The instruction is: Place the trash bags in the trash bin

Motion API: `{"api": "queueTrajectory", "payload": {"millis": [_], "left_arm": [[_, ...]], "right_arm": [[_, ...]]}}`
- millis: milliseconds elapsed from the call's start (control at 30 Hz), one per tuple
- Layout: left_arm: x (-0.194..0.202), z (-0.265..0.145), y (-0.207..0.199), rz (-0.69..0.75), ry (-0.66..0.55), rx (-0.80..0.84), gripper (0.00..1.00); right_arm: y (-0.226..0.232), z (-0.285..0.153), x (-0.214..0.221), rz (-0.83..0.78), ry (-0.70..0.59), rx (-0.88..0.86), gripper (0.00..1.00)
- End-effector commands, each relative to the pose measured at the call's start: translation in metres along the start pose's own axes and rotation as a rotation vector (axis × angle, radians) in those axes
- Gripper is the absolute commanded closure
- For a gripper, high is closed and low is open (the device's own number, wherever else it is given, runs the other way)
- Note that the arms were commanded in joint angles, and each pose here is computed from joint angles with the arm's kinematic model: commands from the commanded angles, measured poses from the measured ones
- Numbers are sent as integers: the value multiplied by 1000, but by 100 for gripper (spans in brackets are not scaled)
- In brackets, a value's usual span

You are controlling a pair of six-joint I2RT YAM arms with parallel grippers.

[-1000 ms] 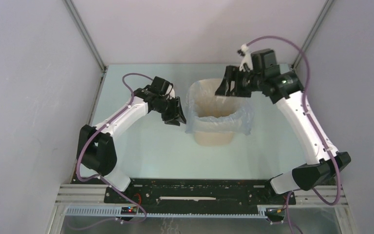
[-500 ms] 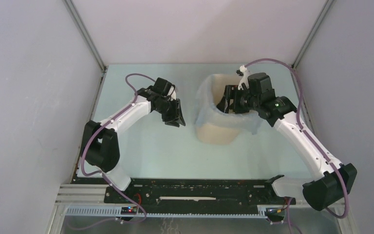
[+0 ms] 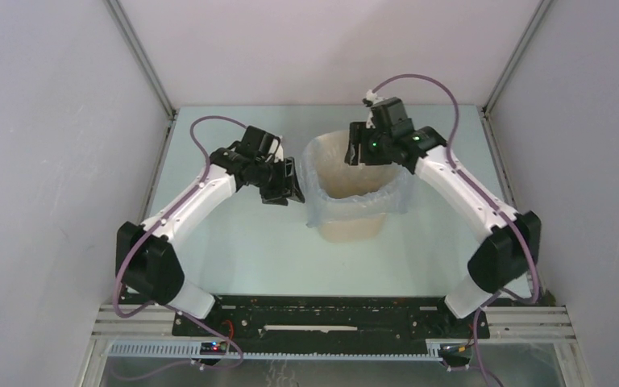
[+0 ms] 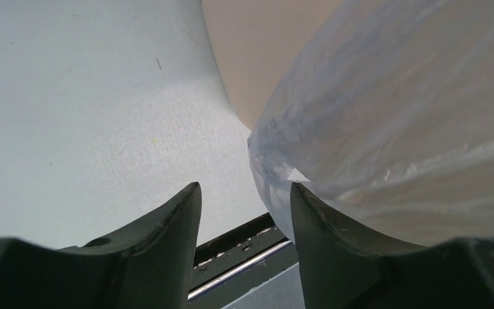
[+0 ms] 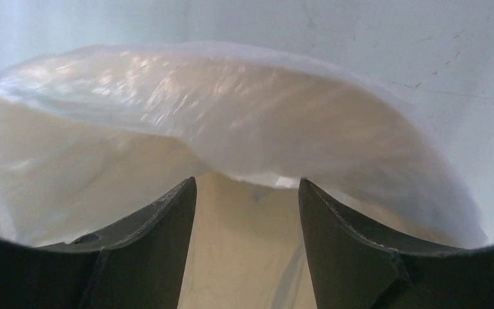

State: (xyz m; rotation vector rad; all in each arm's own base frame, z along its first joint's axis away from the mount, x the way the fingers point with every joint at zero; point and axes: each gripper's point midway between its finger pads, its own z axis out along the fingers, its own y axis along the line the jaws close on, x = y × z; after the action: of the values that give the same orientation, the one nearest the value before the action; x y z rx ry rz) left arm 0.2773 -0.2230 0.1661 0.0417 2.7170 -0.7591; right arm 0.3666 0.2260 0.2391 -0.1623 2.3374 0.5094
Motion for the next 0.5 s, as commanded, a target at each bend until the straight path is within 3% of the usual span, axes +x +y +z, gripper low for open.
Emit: {"api": "queueTrajectory", "payload": {"millis": [0, 167, 300, 467], "left_arm": [[8, -16, 7, 30, -44, -31, 40], [11, -35, 9, 41, -89, -48, 38], [6, -51, -5, 20, -130, 28, 35], [-16, -48, -27, -49, -158, 180, 33]], "right_arm": [[-10, 26, 6, -70, 5, 139, 31], [-13, 72, 26, -33, -30, 164, 31], [-8, 95, 34, -40, -45, 148, 32], [1, 77, 24, -66, -86, 134, 31]]}}
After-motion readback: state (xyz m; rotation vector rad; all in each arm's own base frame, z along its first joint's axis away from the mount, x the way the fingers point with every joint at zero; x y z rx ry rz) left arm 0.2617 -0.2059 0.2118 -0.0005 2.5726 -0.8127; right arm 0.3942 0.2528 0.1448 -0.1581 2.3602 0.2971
